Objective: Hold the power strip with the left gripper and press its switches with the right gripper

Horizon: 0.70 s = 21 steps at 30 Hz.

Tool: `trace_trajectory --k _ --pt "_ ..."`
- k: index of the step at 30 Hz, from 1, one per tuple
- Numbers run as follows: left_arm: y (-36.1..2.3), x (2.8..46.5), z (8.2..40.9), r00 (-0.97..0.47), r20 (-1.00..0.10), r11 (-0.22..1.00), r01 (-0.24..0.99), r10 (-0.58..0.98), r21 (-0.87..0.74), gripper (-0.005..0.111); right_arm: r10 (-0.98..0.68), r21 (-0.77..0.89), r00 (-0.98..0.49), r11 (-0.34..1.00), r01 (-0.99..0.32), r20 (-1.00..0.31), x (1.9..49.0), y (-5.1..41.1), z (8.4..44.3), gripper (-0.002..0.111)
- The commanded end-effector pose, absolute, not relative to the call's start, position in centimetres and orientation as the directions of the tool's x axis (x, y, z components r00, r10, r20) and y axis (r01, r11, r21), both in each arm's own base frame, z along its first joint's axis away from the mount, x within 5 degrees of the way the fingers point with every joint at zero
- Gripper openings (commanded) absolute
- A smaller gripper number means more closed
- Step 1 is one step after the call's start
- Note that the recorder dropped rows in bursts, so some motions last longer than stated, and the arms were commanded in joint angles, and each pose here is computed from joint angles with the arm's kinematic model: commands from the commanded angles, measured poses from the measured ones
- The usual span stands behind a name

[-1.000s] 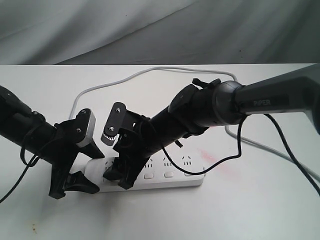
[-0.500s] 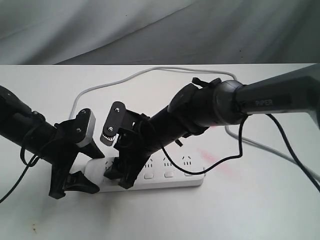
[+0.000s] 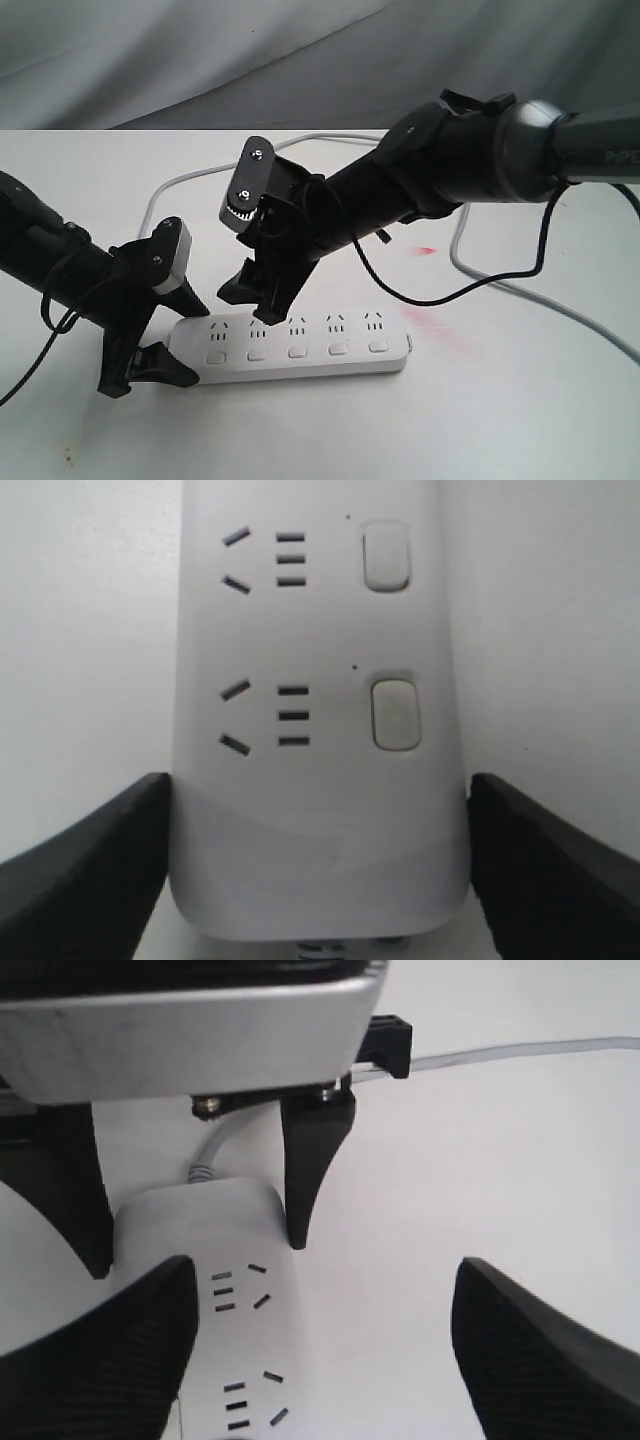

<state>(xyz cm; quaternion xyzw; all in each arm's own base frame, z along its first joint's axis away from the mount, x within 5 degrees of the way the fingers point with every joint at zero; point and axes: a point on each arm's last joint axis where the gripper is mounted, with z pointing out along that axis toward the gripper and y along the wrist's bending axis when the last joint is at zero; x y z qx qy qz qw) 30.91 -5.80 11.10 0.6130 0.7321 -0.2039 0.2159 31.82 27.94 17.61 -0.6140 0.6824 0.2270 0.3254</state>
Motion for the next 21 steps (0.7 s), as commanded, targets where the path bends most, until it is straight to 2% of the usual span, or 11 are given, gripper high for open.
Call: trace_trajectory --k 1,13,21 --pt "-6.0 31.0 11.2 -0.148 -0.57 0.162 0.987 0.808 -0.027 0.042 -0.708 -0.076 -0.032 0.121 -0.99 -0.706 31.7 27.4 17.6 0.066" --pt "-6.0 31.0 11.2 -0.148 -0.57 0.162 0.987 0.808 -0.027 0.042 -0.741 -0.002 -0.087 0.119 -0.993 -0.665 31.8 27.5 14.1 0.066" --pt "-6.0 31.0 11.2 -0.148 -0.57 0.162 0.987 0.808 -0.027 0.042 -0.749 0.013 -0.081 0.097 -0.995 -0.657 31.6 27.5 13.9 0.066"
